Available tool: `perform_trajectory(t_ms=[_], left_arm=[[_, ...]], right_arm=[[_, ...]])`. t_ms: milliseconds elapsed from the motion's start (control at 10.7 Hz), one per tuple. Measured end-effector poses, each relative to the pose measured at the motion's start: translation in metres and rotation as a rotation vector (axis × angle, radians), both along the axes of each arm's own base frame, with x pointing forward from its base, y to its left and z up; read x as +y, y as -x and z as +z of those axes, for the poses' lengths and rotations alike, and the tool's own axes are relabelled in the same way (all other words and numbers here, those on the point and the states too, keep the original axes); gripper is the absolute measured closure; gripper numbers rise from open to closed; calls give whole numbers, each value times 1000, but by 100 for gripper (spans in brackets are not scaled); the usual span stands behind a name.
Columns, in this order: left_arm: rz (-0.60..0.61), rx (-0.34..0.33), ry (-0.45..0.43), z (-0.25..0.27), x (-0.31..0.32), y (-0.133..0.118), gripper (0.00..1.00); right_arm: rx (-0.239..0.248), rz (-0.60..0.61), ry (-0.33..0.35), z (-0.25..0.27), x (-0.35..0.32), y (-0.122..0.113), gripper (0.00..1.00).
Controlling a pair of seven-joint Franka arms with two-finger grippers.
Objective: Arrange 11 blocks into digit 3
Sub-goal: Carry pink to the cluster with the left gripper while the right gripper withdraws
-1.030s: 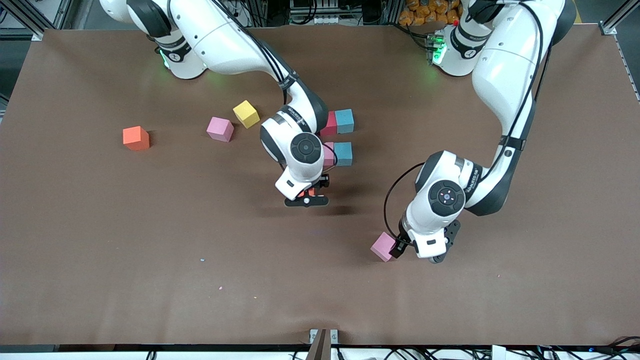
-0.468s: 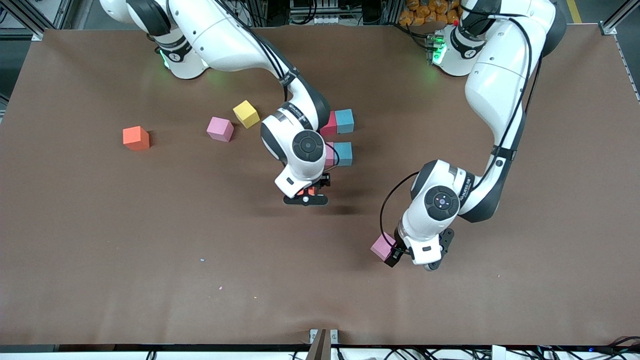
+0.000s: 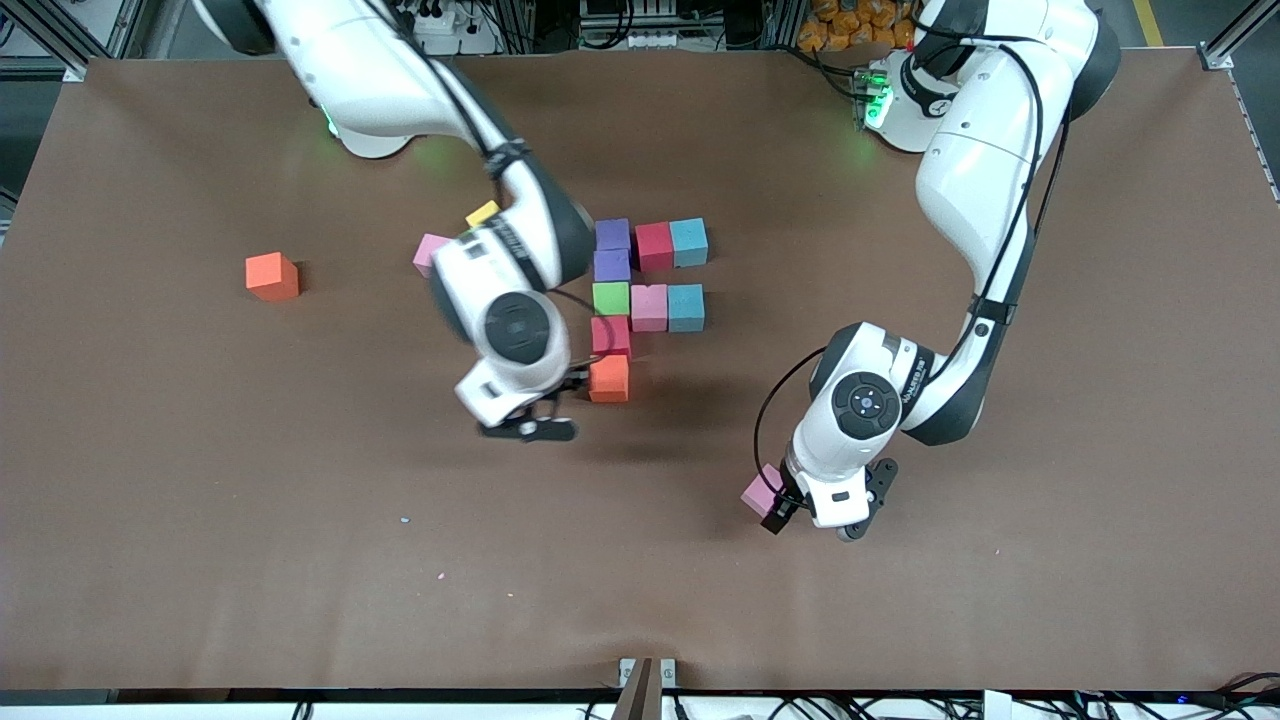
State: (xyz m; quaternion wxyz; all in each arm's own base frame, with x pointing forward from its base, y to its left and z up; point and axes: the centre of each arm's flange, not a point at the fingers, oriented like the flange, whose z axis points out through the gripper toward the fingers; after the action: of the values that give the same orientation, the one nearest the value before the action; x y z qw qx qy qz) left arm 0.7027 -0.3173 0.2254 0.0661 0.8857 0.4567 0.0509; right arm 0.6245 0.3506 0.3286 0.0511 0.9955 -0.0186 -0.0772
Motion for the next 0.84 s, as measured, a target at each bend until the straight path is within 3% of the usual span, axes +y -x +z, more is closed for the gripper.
perform_trajectory(t_ms=[468,656,749,843], left_arm=[[-8,-6,7,-14,-6,2,0],[14,5,8,-22,-8,5,31],[52,7,15,-21,-10,5,40],[105,11,25,-21,-16,8,40]], right_arm=[[14,34,-48,20,-172,-53,0],[-16,26,-46,44,-256,-67,0],[-42,19,-22,57,-282,-68,0],[-75,8,-11,69,-300,-66,0]])
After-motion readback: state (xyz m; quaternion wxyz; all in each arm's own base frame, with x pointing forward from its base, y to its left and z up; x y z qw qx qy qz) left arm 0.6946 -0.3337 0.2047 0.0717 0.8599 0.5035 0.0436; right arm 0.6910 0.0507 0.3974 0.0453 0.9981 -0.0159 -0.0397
